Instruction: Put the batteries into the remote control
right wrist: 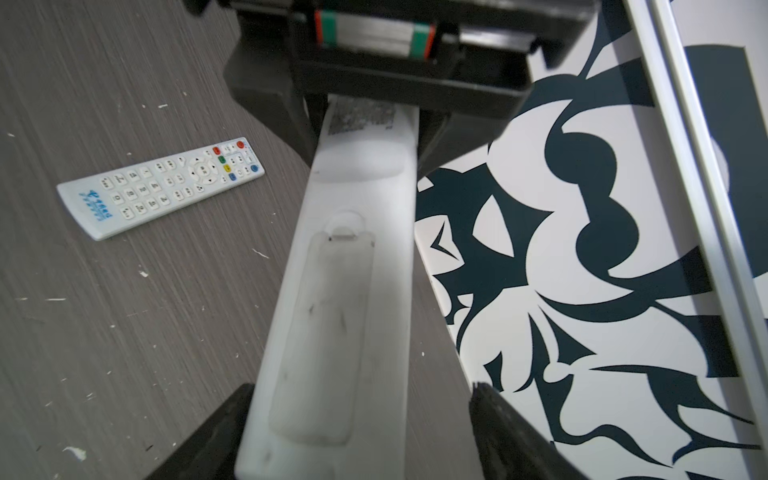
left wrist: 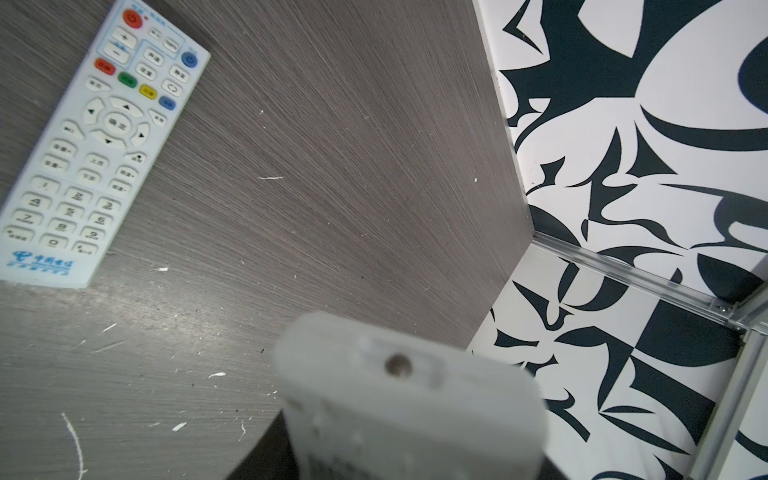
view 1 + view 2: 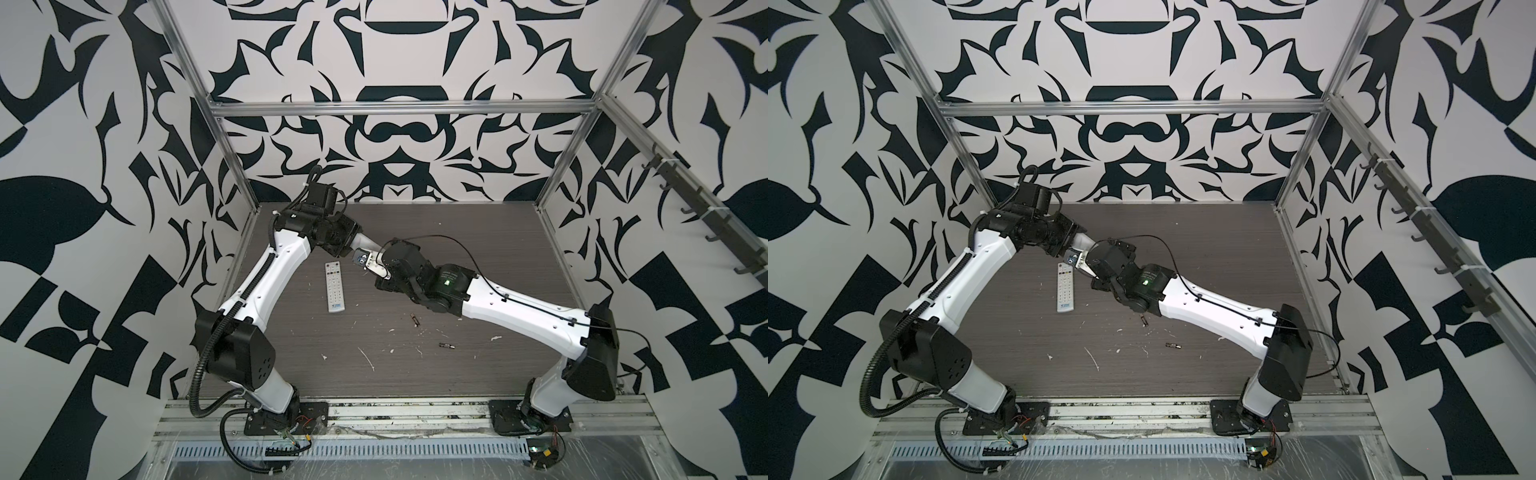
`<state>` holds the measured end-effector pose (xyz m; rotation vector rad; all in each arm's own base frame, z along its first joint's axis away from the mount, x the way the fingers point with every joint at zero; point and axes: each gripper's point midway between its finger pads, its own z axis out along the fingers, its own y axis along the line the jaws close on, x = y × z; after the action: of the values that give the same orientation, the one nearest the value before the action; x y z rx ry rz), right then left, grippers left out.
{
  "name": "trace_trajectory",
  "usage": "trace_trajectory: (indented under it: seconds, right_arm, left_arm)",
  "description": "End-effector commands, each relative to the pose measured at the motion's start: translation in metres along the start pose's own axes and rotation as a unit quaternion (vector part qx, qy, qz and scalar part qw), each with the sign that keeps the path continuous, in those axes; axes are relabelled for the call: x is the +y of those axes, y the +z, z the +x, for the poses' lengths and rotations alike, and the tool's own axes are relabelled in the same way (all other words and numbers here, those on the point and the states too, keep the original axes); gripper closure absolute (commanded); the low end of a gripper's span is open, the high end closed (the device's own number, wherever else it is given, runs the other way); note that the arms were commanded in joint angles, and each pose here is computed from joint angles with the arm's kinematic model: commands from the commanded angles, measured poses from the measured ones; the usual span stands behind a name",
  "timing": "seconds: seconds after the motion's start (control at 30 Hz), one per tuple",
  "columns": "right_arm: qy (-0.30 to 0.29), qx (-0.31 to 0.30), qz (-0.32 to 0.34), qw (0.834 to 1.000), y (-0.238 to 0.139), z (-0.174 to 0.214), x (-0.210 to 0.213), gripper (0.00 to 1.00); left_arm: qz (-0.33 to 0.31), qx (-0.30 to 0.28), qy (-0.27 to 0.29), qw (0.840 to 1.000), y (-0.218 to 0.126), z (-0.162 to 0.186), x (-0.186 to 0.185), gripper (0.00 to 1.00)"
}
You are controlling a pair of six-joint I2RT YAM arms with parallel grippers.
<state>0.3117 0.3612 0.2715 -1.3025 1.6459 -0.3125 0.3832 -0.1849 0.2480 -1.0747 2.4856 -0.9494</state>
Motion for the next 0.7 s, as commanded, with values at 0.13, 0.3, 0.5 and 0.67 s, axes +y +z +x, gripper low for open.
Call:
trace_trajectory:
  seconds: [0.13,0.3,0.5,0.67]
  right_arm:
    - [-0.040,0.014,0.062,0.997,0.007,-0.005,-0.017,0.34]
    - [-0.053,0.018,0.058,0.997,0.010,-0.002,-0.012,0.48]
    - [-0.061,0.025,0.058,0.996,0.014,0.002,-0.008,0.67]
    - [-0.062,0.027,0.061,0.996,0.015,0.004,-0.008,0.79]
  left_arm:
    - [0.011,0.021,-0.026,0.999,0.002,0.007,-0.004,1.00]
    - [0.013,0.023,-0.025,0.999,0.005,0.006,-0.008,1.00]
    - [0.015,0.024,-0.025,0.999,0.007,0.005,-0.009,1.00]
    - [0.017,0.026,-0.024,0.999,0.007,0.006,-0.011,1.00]
